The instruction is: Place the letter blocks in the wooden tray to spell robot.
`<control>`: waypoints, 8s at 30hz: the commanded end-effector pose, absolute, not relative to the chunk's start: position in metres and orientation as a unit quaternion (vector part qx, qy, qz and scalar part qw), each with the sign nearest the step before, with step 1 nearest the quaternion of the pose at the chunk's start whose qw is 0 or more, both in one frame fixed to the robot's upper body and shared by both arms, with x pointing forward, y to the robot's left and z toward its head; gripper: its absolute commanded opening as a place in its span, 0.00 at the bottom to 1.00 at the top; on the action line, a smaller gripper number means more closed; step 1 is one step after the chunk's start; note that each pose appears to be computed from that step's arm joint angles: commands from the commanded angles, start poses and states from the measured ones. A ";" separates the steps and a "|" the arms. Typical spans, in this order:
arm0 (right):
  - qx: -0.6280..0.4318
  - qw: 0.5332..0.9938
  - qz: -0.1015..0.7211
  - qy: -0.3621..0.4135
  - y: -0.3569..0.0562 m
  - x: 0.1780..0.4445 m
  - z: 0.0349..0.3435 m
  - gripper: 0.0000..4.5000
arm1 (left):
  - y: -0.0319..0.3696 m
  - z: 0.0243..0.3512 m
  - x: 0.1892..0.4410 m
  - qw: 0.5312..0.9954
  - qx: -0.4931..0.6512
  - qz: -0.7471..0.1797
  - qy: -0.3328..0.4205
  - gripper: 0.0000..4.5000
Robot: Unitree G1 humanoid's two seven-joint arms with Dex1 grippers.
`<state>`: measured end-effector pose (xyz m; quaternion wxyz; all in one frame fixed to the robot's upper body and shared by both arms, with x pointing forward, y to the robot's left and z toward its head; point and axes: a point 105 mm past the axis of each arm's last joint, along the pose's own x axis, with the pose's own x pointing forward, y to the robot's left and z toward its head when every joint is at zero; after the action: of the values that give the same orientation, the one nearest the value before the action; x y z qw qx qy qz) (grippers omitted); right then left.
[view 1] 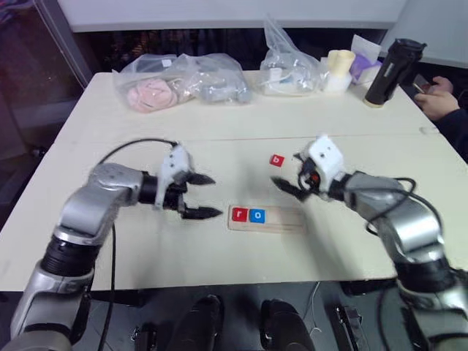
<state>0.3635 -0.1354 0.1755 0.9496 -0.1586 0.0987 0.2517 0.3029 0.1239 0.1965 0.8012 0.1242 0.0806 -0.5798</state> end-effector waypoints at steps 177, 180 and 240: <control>-0.375 0.695 0.592 0.162 -0.095 0.324 0.120 0.25 | 0.134 0.176 0.281 0.832 0.148 -0.533 0.047 1.00; -0.373 0.694 0.594 0.161 -0.092 0.325 0.121 0.25 | 0.134 0.176 0.281 0.833 0.148 -0.532 0.047 1.00; -0.383 0.794 0.465 0.082 -0.119 0.373 0.163 0.98 | 0.125 0.181 0.286 0.837 0.142 -0.528 0.038 1.00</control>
<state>0.3685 -0.1181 0.1575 0.7873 -0.3712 0.1070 0.4805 0.2889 0.1306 0.1673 0.8413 0.1324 0.0652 -0.5201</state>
